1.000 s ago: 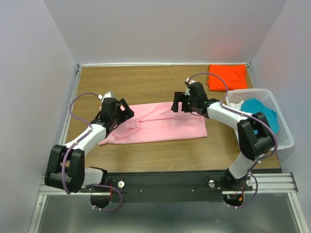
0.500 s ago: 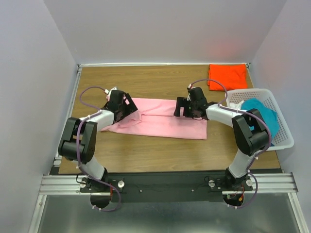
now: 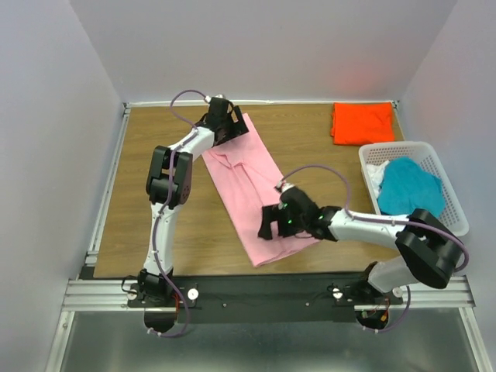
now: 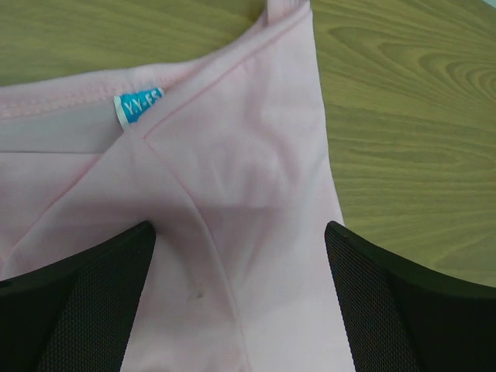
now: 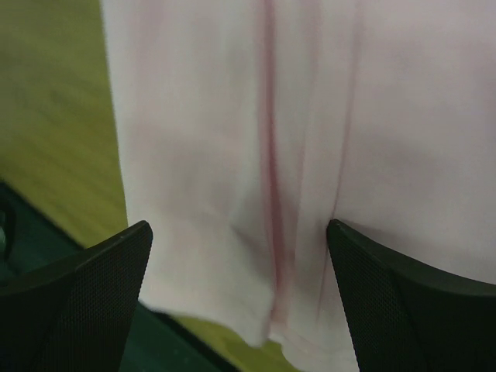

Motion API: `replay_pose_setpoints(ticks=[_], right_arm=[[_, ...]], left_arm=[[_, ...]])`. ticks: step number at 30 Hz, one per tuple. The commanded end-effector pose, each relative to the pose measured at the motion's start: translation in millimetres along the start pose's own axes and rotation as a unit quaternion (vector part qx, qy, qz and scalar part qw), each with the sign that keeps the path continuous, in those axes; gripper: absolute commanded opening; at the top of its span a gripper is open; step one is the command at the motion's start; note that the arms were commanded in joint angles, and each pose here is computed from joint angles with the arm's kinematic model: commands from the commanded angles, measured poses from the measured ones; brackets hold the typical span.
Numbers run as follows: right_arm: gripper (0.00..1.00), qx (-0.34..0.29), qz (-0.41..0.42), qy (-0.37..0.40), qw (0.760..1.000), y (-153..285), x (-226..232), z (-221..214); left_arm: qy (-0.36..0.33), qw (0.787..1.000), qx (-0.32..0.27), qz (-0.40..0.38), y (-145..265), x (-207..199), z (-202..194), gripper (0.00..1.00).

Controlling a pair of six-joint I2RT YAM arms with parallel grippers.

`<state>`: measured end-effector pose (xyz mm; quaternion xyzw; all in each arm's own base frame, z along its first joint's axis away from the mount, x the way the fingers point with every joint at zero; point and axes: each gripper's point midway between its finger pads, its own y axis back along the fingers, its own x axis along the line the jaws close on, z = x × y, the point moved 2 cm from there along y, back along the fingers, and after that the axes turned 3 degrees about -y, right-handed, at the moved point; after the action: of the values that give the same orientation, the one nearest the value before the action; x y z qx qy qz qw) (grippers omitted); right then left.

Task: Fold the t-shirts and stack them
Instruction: Fold the tshirt

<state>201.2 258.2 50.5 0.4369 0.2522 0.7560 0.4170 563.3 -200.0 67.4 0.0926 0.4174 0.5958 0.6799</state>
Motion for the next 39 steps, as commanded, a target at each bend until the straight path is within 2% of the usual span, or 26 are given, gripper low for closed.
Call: replay_pose_setpoints(ticks=[1,3,7,12,14,17,19,20,22,24,25,26,30,31,32,34,37,39], right_arm=[[1.00,0.100,0.037,0.053,0.993,8,31,-70],[1.00,0.116,0.080,0.100,0.985,15,57,-81],[1.00,0.083,0.119,0.133,0.981,26,87,-63],[1.00,-0.022,0.095,0.130,0.987,37,100,-13],[1.00,-0.069,0.070,0.115,0.989,44,98,9],[1.00,-0.110,0.044,0.092,0.989,50,86,34],[1.00,-0.125,0.038,0.076,0.989,52,79,50],[1.00,-0.131,0.031,0.061,0.989,52,68,64],[1.00,-0.142,0.021,0.050,0.988,51,59,83],[1.00,-0.142,-0.011,0.040,0.989,39,37,100],[1.00,-0.157,-0.010,0.039,0.987,41,40,118],[1.00,-0.149,-0.032,0.033,0.988,27,25,128],[1.00,-0.173,-0.048,0.023,0.984,12,15,185],[1.00,-0.148,-0.064,0.034,0.986,-14,5,183],[1.00,-0.165,-0.055,0.064,0.983,-15,16,207],[1.00,-0.159,-0.056,0.095,0.981,-34,17,220],[1.00,-0.128,-0.062,0.158,0.977,-88,10,228],[1.00,-0.128,-0.074,0.186,0.971,-102,7,238]], left_arm=[[-0.052,0.995,0.089,-0.016,-23,-21,-44,0.98],[-0.065,0.993,0.098,-0.018,-26,-30,-47,0.98],[-0.083,0.992,0.086,-0.041,-26,-44,-41,0.98],[-0.107,0.987,0.082,-0.083,-12,-63,-34,0.98],[-0.114,0.988,0.056,-0.084,5,-73,-14,0.98],[-0.133,0.986,0.002,-0.099,51,-99,31,0.98],[-0.135,0.986,-0.023,-0.096,77,-103,46,0.98],[-0.137,0.983,-0.064,-0.102,113,-115,70,0.98],[-0.135,0.979,-0.107,-0.111,160,-119,83,0.98],[-0.123,0.975,-0.143,-0.119,189,-118,87,0.98],[-0.116,0.981,-0.122,-0.101,187,-97,61,0.98],[-0.107,0.976,-0.157,-0.105,222,-99,69,0.98],[-0.066,0.976,-0.187,-0.090,257,-62,34,0.98],[-0.062,0.982,-0.161,-0.074,250,-42,6,0.98],[-0.047,0.981,-0.169,-0.077,263,-38,1,0.98],[-0.028,0.987,-0.146,-0.053,259,-13,-30,0.98],[-0.018,0.988,-0.148,-0.050,269,5,-51,0.98],[0.001,0.989,-0.145,-0.044,271,12,-60,0.98]])
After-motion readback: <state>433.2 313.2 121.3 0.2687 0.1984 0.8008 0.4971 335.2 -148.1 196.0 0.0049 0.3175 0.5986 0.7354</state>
